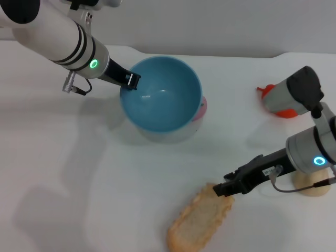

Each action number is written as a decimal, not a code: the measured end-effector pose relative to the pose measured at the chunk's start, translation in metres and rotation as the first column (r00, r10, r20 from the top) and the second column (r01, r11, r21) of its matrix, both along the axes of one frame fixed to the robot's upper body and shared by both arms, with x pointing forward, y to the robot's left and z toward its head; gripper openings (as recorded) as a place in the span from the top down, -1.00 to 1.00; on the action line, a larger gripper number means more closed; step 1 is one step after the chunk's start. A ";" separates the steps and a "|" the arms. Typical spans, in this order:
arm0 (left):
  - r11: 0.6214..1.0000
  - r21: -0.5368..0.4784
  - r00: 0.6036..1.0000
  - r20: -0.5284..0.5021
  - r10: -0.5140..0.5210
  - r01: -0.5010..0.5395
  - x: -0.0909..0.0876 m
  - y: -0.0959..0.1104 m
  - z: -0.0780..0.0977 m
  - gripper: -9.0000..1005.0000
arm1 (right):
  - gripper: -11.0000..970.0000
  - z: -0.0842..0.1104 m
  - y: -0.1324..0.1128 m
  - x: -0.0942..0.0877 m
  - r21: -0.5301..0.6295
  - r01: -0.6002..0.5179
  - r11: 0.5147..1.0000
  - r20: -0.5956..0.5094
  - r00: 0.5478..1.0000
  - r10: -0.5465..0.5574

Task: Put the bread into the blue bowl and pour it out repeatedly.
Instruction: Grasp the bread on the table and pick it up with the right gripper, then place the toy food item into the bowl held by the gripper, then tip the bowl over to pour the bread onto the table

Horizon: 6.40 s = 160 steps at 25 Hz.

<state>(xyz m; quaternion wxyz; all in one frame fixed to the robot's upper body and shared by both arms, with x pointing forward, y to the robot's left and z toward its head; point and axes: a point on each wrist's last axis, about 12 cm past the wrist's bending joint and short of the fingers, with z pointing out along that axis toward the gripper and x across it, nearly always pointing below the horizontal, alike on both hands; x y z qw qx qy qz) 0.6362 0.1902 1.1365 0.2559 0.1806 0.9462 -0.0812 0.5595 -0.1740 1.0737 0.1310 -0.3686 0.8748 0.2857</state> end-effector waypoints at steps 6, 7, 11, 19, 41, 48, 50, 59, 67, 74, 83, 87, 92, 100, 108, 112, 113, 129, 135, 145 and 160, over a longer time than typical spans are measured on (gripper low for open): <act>1.000 -0.008 1.000 0.009 0.001 -0.001 0.001 -0.002 0.000 0.99 | 0.04 -0.011 0.009 -0.003 -0.018 -0.024 1.000 -0.030 0.999 0.023; 1.000 -0.011 1.000 0.011 0.000 0.000 0.001 -0.002 0.000 0.99 | 0.05 -0.012 0.010 -0.003 -0.022 -0.026 0.999 -0.032 0.999 0.025; 1.000 -0.021 1.000 0.017 -0.004 0.004 0.001 -0.005 0.000 0.99 | 0.08 -0.018 0.013 -0.006 -0.027 -0.032 0.999 -0.061 0.998 0.030; 1.000 -0.022 1.000 0.022 -0.003 0.004 0.002 -0.005 0.000 0.98 | 0.15 -0.028 0.015 -0.006 -0.056 -0.021 0.998 -0.082 0.997 0.017; 1.000 -0.025 1.000 0.017 -0.001 0.001 0.002 -0.005 -0.001 0.99 | 0.49 -0.021 -0.001 -0.009 0.001 0.012 1.000 -0.139 0.990 -0.012; 1.000 -0.026 1.000 0.016 0.001 -0.001 0.001 -0.005 -0.002 0.99 | 0.57 -0.017 -0.026 -0.005 0.021 0.097 0.995 -0.111 0.989 -0.094; 1.000 -0.025 1.000 0.014 0.001 -0.001 0.001 -0.005 -0.002 0.99 | 0.59 -0.013 -0.032 -0.005 0.022 0.094 0.995 -0.090 0.992 -0.092; 1.000 0.003 0.999 -0.034 -0.024 0.024 -0.003 -0.009 -0.004 0.99 | 0.73 0.030 -0.075 -0.005 0.073 0.103 0.992 0.023 0.994 -0.104; 0.997 0.044 0.992 -0.116 -0.051 0.057 -0.007 -0.015 -0.016 0.98 | 0.75 0.077 -0.086 -0.005 0.201 0.051 0.978 0.165 0.983 -0.085; 0.991 0.073 0.979 -0.181 -0.097 0.111 -0.015 -0.032 -0.025 0.98 | 0.77 0.115 -0.088 0.005 0.390 -0.003 0.921 0.362 0.920 -0.151; 0.987 -0.049 0.967 -0.197 -0.161 0.154 -0.021 -0.053 -0.017 0.98 | 0.77 0.096 -0.067 0.017 0.377 -0.019 0.926 0.380 0.915 -0.136; 0.985 -0.053 0.966 -0.191 -0.173 0.166 -0.020 -0.057 -0.013 0.98 | 0.77 0.090 -0.063 0.016 0.345 -0.040 0.938 0.382 0.918 -0.102; 0.971 -0.087 0.950 -0.203 -0.236 0.222 -0.025 -0.066 -0.006 0.98 | 0.78 0.083 -0.059 0.018 0.299 -0.039 0.953 0.383 0.920 -0.082; 0.965 -0.102 0.941 -0.218 -0.260 0.243 -0.028 -0.068 -0.005 0.99 | 0.30 0.076 -0.049 0.022 0.234 -0.046 0.971 0.420 0.906 -0.058; 0.969 -0.106 0.956 -0.170 -0.240 0.224 -0.023 -0.066 -0.005 0.99 | -0.08 0.089 -0.063 0.020 0.281 0.027 0.959 0.529 0.829 -0.179; 0.970 -0.098 0.970 -0.078 -0.232 0.224 -0.015 -0.068 -0.007 0.99 | -0.09 0.093 -0.093 0.013 0.442 0.130 0.887 0.577 0.716 -0.393; 0.970 -0.091 0.971 -0.048 -0.232 0.228 -0.013 -0.069 -0.009 0.99 | -0.09 0.089 -0.105 0.009 0.491 0.168 0.855 0.570 0.679 -0.462; 0.957 -0.014 0.907 0.325 -0.269 0.289 -0.001 -0.089 -0.022 0.98 | -0.07 0.008 -0.206 -0.068 0.774 0.452 0.444 0.276 0.391 -0.878; 0.947 0.010 0.858 0.421 -0.296 0.322 -0.005 -0.098 -0.028 0.98 | -0.07 -0.004 -0.215 -0.079 0.781 0.489 0.388 0.227 0.356 -0.907; 0.914 0.058 0.677 0.653 -0.339 0.402 -0.019 -0.114 -0.032 0.98 | -0.06 -0.012 -0.219 -0.088 0.774 0.521 0.360 0.200 0.338 -0.920; 0.945 0.082 0.591 0.762 -0.264 0.316 -0.007 -0.084 -0.041 0.99 | -0.04 -0.021 -0.213 -0.094 0.768 0.534 0.353 0.167 0.365 -0.916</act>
